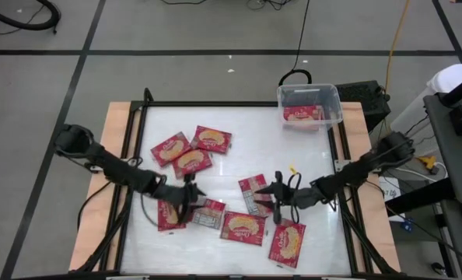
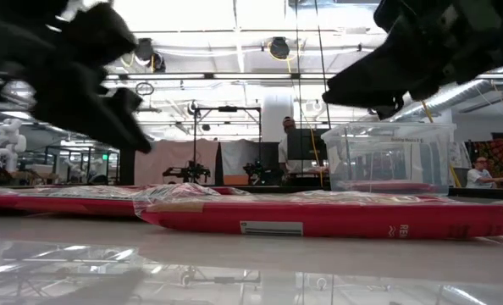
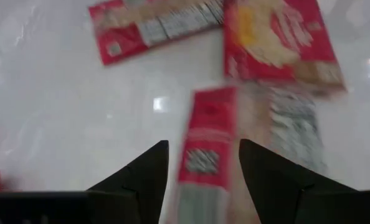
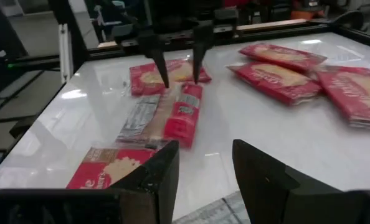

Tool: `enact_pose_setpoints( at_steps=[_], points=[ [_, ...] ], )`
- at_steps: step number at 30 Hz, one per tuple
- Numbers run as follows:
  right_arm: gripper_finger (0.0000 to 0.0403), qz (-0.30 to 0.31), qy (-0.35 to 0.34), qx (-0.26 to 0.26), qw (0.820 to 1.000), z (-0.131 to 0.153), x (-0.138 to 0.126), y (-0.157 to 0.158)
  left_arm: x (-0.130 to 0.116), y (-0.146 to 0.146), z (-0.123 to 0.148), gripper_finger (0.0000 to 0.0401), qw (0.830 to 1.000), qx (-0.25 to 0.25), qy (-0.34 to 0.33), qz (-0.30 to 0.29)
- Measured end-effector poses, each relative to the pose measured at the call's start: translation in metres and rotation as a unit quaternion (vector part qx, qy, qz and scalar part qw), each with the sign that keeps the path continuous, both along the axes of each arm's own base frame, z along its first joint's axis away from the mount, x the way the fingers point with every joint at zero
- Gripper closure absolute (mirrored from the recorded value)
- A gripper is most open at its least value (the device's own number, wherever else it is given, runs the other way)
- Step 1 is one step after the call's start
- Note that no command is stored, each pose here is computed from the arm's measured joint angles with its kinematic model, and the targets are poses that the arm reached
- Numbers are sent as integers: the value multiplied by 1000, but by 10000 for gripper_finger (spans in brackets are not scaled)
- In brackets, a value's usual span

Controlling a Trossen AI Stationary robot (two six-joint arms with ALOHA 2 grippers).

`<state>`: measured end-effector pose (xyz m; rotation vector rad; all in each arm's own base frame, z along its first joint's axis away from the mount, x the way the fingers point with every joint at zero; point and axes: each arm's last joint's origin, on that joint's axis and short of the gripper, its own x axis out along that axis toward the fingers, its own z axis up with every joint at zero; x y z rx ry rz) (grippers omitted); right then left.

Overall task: Sort popcorn bags into baskets
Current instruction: Put the red popcorn bag into the transparent bin

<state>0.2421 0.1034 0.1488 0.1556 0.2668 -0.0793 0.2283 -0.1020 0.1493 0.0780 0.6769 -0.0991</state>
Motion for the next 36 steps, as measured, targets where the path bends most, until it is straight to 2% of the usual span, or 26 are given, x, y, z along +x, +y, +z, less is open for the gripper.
enact_pose_setpoints(
  at_steps=[6, 14, 21, 25, 31, 36],
  points=[
    [259, 1, 11, 0, 1000, -7, 8, -2, -22, -35, -1, 201, 998, 32, -9, -45],
    [259, -4, 8, 2, 1000, -6, 9, -4, -42, -59, -2, 188, 993, 55, -9, -100],
    [259, -4, 4, 6, 1000, -5, 9, -4, -48, -66, -15, 141, 992, 91, 1, -84],
    [259, -4, 0, 8, 1000, -4, 9, -4, -47, -66, -26, 134, 993, 102, 13, -60],
    [259, -4, -3, 8, 1000, -4, 10, -4, -43, -65, -42, 169, 991, 115, 34, -51],
    [259, -6, -3, 7, 1000, -4, 10, -4, -38, -63, -47, 236, 992, 117, 39, -38]
  ],
)
